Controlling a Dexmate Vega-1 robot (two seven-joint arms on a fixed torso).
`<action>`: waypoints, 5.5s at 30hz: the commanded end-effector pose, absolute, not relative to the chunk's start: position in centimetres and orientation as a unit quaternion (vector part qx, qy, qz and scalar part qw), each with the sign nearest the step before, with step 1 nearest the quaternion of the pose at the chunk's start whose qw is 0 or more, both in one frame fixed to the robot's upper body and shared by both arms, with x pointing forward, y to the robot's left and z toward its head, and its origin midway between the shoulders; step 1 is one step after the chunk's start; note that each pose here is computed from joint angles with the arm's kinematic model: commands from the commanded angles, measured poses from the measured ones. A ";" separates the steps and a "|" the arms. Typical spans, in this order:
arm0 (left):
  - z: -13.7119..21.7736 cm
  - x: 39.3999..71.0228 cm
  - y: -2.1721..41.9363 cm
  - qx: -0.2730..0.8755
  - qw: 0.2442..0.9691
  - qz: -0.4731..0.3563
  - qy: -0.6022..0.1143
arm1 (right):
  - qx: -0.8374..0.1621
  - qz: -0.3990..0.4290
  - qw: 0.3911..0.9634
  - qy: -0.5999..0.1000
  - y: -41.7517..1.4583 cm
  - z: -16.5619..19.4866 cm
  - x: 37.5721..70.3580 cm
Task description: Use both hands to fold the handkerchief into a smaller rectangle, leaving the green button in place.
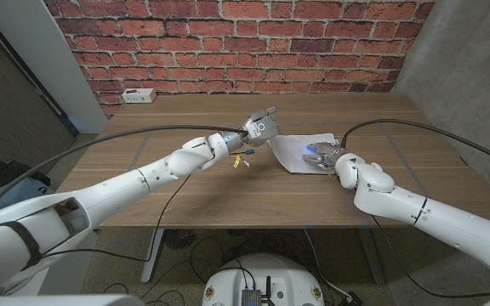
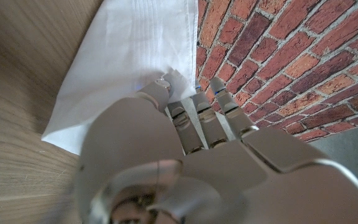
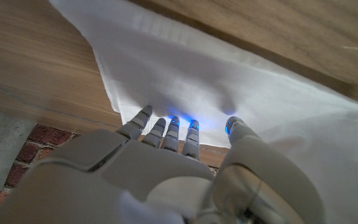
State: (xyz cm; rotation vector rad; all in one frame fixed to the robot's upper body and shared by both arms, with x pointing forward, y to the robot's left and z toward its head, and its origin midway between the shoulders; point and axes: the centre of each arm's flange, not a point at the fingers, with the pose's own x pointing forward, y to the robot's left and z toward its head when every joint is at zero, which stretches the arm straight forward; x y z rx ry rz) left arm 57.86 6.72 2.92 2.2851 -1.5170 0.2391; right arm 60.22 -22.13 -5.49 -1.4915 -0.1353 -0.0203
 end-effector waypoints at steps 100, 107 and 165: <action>3.7 62.0 -8.5 0.688 -0.085 0.116 -0.711 | -0.705 0.000 0.708 -0.046 -24.1 -5.9 60.4; 3.5 61.2 -9.1 0.675 -0.071 0.136 -0.722 | -0.706 0.000 0.707 -0.046 -24.0 -5.7 60.5; 2.8 55.4 -6.1 0.600 0.042 0.291 -0.744 | -0.715 -0.087 0.693 -0.022 -26.2 -2.5 55.1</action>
